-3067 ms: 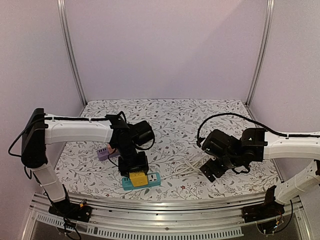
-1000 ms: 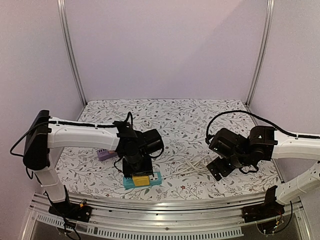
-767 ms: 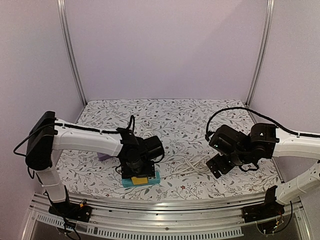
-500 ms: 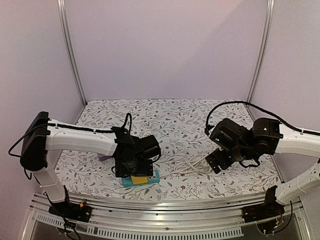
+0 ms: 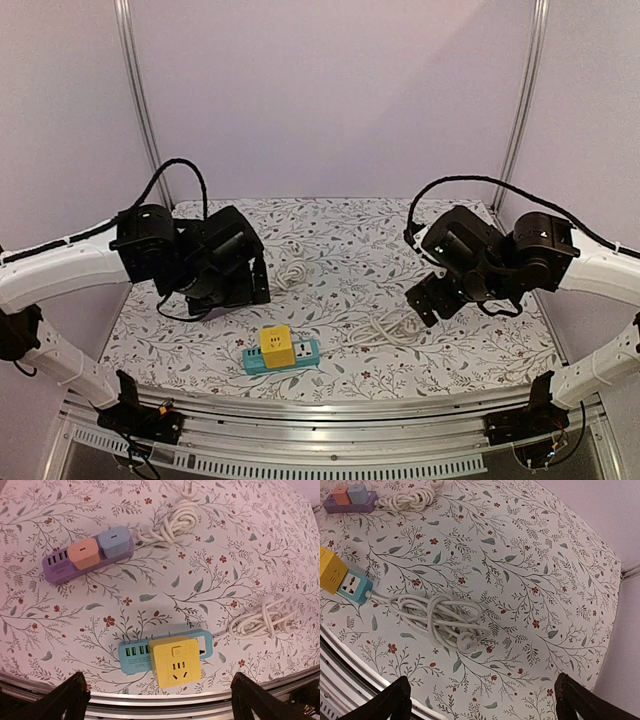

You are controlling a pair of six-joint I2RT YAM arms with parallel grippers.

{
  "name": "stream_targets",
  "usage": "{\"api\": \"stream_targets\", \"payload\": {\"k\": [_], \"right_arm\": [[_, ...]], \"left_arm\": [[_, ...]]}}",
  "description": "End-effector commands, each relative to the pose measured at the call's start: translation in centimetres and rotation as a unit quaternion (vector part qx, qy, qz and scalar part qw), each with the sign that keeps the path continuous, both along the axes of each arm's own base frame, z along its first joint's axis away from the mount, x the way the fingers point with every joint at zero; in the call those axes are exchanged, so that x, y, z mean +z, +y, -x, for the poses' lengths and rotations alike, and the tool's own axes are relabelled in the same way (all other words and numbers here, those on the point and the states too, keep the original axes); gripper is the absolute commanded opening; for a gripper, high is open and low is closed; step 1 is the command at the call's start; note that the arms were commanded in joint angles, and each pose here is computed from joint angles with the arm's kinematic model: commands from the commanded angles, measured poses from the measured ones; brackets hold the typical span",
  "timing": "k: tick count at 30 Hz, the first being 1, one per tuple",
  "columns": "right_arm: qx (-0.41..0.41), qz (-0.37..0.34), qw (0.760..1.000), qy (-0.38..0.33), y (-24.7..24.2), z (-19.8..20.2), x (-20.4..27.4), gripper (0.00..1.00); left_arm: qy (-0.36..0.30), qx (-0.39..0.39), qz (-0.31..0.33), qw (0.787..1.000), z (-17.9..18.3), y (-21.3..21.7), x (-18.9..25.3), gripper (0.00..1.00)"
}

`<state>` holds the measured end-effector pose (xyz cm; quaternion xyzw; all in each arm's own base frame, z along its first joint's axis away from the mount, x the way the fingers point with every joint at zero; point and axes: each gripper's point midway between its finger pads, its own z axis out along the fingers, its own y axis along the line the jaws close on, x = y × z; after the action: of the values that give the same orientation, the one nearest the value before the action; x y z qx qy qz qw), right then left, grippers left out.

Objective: Insert the plug

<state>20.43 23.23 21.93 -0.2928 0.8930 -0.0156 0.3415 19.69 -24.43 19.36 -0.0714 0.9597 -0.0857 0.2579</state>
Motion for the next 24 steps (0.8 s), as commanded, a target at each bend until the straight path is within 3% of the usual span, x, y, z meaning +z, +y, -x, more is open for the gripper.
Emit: {"api": "stream_targets", "payload": {"k": [1,8,12,16,20,24], "right_arm": [[0.01,-0.001,0.999,-0.04,0.5,-0.9,3.1,0.99],[-0.029,-0.062,0.994,-0.081,0.2,-2.7,10.2,0.99],[-0.093,-0.122,0.988,0.01,-1.8,-5.2,11.0,0.99],[-0.163,-0.211,0.958,0.107,-4.3,-8.5,10.3,0.99],[-0.202,-0.2,0.957,0.058,-7.0,-9.9,11.4,0.99],[-0.201,-0.212,0.956,0.011,-8.5,-9.0,11.8,0.99]], "left_arm": [[-0.062,0.001,-0.038,0.997,-0.6,4.2,4.7,0.99],[-0.147,0.019,-0.056,0.987,-2.3,11.0,12.4,0.99],[-0.169,0.047,-0.098,0.98,-3.6,15.9,15.6,1.0],[-0.189,0.066,-0.135,0.97,-4.7,19.5,18.3,1.0],[-0.22,0.073,-0.145,0.962,-4.3,21.0,19.5,1.0],[-0.227,0.074,-0.136,0.962,-3.4,21.5,17.8,0.99]]}}
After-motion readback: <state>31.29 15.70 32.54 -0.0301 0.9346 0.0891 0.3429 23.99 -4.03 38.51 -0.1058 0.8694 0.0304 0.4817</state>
